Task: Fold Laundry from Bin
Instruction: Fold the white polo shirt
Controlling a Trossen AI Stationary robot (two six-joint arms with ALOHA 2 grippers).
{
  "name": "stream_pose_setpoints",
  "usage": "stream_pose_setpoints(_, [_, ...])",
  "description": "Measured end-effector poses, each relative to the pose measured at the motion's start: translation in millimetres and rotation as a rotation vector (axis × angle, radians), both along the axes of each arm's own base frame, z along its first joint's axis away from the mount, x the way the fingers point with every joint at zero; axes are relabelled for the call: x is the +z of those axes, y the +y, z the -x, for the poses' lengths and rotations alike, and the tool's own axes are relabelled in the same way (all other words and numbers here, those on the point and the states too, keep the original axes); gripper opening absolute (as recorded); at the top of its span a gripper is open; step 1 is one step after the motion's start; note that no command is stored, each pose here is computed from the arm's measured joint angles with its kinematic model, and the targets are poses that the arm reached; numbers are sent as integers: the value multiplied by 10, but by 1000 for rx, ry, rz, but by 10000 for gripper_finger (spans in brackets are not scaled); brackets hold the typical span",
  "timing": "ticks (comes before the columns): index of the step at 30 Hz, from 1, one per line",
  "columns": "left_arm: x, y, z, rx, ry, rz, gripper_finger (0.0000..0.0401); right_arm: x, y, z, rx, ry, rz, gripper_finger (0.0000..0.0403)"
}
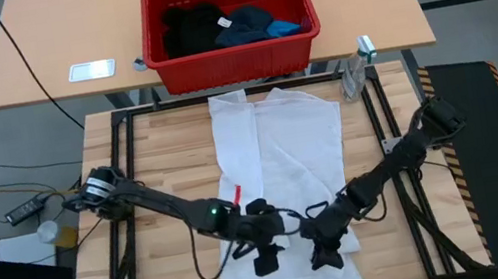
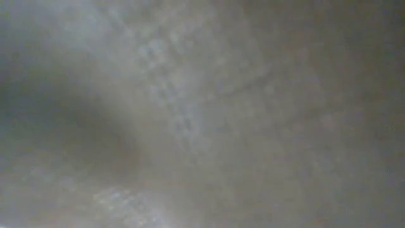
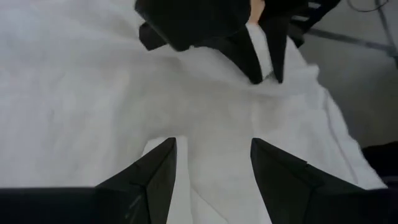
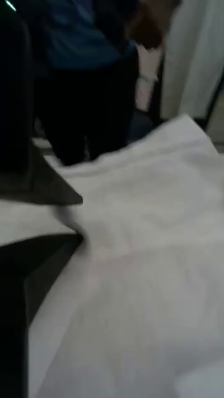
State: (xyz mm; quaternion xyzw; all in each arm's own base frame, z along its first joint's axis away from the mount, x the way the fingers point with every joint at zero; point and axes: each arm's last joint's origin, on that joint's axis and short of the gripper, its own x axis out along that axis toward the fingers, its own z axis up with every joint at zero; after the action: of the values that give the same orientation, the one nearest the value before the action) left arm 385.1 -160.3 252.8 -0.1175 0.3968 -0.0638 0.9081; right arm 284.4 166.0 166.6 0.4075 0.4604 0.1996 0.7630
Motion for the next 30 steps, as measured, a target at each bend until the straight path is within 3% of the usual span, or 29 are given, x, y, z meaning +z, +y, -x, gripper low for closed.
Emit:
stream_pose_setpoints(4, [35, -5, -3, -23, -12, 39, 207, 173, -126, 11, -3, 32, -79, 193])
stream_pose_setpoints(8, [67, -13, -25, -5, -37, 85, 207, 447, -269, 181, -57, 50, -44, 241])
stream_pose_setpoints(14, [120, -1, -76, 7, -101, 118, 207, 522, -659, 691, -117, 376, 202, 242])
stream_pose_setpoints(18, [118, 23, -124, 18, -129, 129, 207, 521, -840, 906, -63, 546, 258, 240])
stream_pose_setpoints(23, [86, 64, -128, 33, -105, 113, 208, 553, -964, 1063, -67, 590, 382, 238])
stream_pose_setpoints(30, [82, 89, -134, 49, -119, 64, 208, 693, -1305, 1245, -187, 469, 513, 238])
